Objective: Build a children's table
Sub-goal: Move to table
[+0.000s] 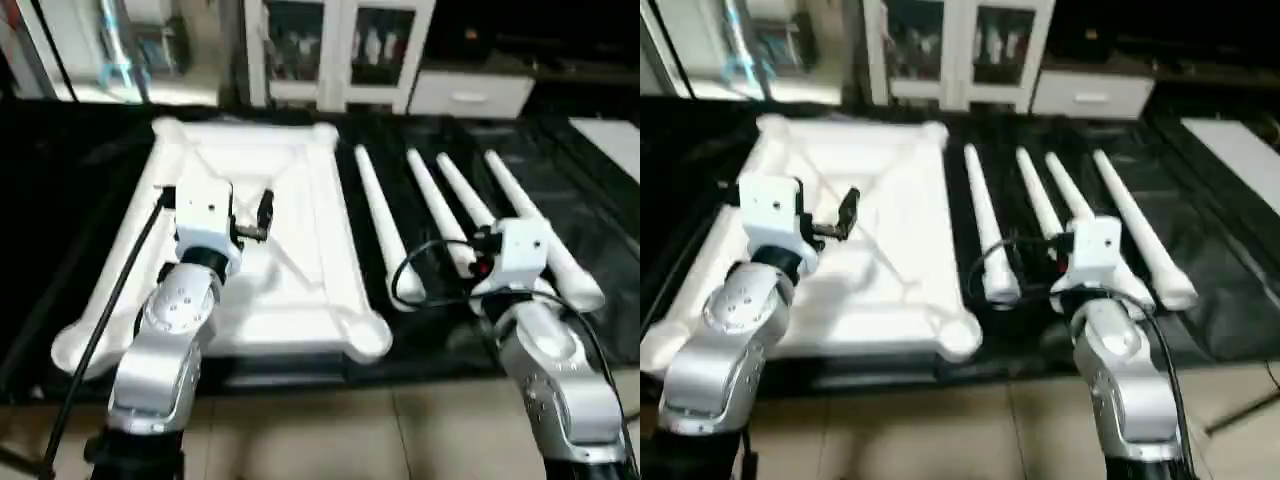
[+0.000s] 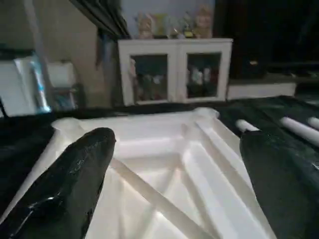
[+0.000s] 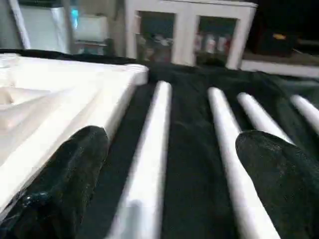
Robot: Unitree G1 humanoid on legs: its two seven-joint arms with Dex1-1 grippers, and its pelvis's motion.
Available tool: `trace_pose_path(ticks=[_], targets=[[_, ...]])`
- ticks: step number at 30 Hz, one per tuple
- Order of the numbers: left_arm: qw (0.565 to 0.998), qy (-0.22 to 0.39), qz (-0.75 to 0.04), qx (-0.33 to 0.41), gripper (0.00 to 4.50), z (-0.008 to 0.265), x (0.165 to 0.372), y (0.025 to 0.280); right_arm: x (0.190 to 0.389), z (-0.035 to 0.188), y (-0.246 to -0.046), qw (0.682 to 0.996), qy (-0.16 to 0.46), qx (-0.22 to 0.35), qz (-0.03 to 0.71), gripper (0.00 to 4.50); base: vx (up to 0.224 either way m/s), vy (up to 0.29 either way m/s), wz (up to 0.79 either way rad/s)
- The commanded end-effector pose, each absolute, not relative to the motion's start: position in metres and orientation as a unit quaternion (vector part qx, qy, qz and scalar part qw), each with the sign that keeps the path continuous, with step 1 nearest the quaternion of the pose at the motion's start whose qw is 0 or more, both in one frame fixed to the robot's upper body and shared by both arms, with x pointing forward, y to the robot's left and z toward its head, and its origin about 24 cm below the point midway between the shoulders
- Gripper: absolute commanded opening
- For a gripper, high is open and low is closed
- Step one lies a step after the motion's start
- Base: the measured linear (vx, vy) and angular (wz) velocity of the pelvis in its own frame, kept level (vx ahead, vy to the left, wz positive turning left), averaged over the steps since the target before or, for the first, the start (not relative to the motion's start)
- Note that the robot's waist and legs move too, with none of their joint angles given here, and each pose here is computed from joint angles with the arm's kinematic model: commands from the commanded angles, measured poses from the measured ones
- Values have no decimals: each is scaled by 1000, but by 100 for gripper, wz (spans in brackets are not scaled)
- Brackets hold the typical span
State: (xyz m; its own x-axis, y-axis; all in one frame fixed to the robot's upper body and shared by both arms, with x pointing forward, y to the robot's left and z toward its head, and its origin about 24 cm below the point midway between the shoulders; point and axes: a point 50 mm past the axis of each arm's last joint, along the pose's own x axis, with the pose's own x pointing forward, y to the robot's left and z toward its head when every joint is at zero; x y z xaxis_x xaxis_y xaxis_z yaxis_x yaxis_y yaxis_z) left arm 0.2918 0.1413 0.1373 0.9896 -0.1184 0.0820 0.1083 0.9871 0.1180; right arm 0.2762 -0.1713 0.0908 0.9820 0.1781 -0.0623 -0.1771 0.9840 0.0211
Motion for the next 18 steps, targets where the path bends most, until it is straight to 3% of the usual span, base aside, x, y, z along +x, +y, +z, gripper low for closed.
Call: trace_pose_path(ticks=[1,7,13,18], targets=[[996,-32,-59,64,448,135,293,143,278,92,-169,995,26,3,98,450,107,148,6],[999,-35,-25,18,448,137,297,155,285,99,-175,997,11,15,76,450,42,82,2],[999,-34,-12,29,448,136,298,153,285,99,-169,996,12,4,88,450,-30,-13,2],[999,-37,-29,28,448,134,298,145,286,98,-170,996,19,-1,84,450,-66,-106,56]])
